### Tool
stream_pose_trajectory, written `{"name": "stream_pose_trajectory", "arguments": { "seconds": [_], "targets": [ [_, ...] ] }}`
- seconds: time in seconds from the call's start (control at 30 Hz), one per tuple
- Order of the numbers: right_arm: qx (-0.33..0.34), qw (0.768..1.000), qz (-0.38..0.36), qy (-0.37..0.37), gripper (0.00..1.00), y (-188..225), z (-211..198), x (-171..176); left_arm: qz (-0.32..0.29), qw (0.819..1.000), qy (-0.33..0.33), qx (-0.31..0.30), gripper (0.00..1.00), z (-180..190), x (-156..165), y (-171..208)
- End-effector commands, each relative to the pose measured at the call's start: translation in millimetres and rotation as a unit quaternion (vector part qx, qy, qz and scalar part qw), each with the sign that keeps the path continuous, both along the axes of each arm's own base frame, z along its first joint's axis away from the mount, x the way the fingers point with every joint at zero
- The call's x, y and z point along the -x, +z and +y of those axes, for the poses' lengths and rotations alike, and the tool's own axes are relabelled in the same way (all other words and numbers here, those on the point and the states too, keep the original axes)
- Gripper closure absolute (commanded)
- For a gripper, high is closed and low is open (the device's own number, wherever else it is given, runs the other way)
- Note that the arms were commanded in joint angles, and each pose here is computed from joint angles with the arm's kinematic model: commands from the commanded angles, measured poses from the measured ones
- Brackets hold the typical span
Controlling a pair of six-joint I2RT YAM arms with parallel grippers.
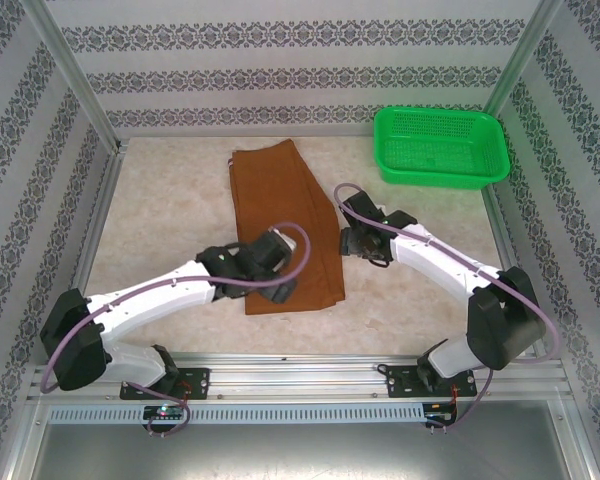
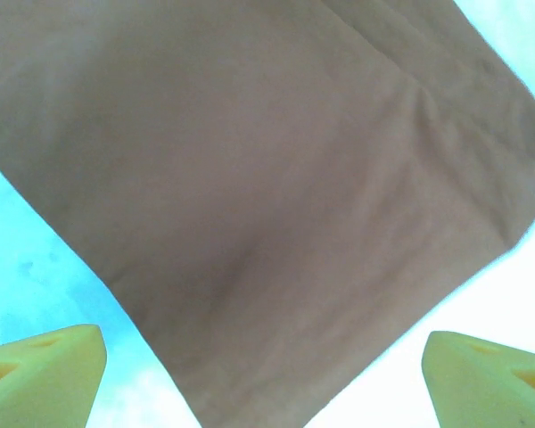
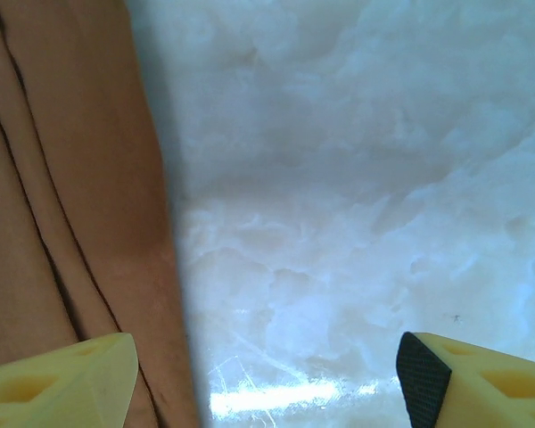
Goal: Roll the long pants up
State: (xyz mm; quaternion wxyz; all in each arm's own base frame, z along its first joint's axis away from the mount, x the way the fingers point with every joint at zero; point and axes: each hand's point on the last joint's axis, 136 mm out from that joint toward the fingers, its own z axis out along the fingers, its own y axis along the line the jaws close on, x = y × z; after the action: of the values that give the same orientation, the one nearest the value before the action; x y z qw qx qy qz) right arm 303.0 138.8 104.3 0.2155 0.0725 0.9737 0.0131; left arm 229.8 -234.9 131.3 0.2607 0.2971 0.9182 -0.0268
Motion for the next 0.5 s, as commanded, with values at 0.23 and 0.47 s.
{"name": "stream_pose_trajectory", "arguments": {
  "seconds": [0.23, 0.47],
  "targets": [
    [-0.073, 0.997, -0.008, -0.005, 0.22, -4, 12, 0, 0.048, 0.962, -0.093, -0.252, 0.05, 27, 31, -40],
    [-0.075, 0.997, -0.002, -0.020, 0.22, -11, 3, 0, 0.094, 0.956, -0.118, -0.253, 0.06, 15, 24, -72]
  ]
}}
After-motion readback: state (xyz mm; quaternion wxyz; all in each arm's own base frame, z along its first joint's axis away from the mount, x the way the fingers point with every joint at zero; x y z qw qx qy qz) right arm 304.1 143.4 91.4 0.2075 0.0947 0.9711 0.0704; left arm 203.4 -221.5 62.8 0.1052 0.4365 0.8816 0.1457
